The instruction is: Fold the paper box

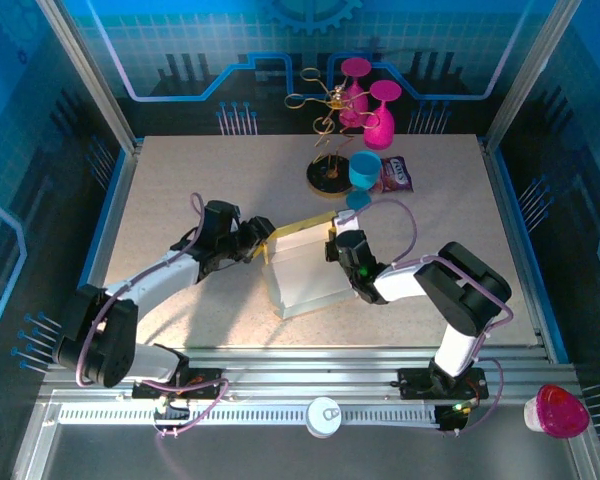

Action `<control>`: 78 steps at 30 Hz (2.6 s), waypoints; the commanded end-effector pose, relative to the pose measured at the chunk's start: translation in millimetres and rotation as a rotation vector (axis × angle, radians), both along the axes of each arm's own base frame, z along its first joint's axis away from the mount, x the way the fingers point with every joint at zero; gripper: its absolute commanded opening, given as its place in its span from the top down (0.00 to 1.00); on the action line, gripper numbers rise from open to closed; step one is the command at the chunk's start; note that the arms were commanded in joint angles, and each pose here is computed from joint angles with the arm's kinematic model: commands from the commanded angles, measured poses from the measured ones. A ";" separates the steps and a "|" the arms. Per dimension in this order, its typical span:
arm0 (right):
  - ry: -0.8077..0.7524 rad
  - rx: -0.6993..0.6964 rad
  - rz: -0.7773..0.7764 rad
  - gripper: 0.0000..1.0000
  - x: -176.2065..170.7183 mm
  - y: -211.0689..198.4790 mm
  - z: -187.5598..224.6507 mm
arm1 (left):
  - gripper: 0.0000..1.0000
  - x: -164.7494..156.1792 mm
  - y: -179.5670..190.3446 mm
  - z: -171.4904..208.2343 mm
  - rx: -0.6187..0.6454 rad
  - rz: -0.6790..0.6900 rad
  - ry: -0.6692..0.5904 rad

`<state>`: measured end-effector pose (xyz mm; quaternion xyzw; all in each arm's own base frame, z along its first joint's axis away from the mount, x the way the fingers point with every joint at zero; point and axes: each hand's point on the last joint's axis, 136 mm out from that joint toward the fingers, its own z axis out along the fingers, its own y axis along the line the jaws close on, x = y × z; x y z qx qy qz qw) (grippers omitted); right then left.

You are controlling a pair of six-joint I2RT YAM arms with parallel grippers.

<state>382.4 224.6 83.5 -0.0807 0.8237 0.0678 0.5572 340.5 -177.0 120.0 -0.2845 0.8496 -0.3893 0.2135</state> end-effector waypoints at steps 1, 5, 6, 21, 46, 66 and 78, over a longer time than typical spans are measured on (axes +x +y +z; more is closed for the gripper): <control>0.028 -0.049 0.044 1.00 -14.5 6.1 -22.1 | 0.43 -31.6 5.8 -40.7 0.100 -0.042 0.111; 0.033 -0.049 0.050 1.00 -15.9 6.6 -23.3 | 0.45 -33.8 7.0 -39.9 0.111 -0.039 0.108; 0.030 -0.048 0.048 1.00 -15.0 6.3 -21.4 | 0.46 -33.4 7.6 -38.4 0.116 -0.037 0.105; 0.050 0.014 0.045 0.66 -9.9 0.8 2.3 | 0.49 -29.4 12.3 -29.2 0.170 -0.048 0.089; 0.882 0.710 -0.516 0.49 -145.9 -68.3 -24.6 | 0.50 -22.2 13.2 -29.7 0.193 -0.051 0.100; 1.052 0.894 -0.613 0.58 -168.1 -25.7 -78.5 | 0.50 -20.7 12.3 -26.4 0.181 -0.059 0.093; 0.899 0.948 -0.585 0.78 -126.1 -15.5 -56.0 | 0.50 -17.9 12.1 -22.8 0.182 -0.060 0.088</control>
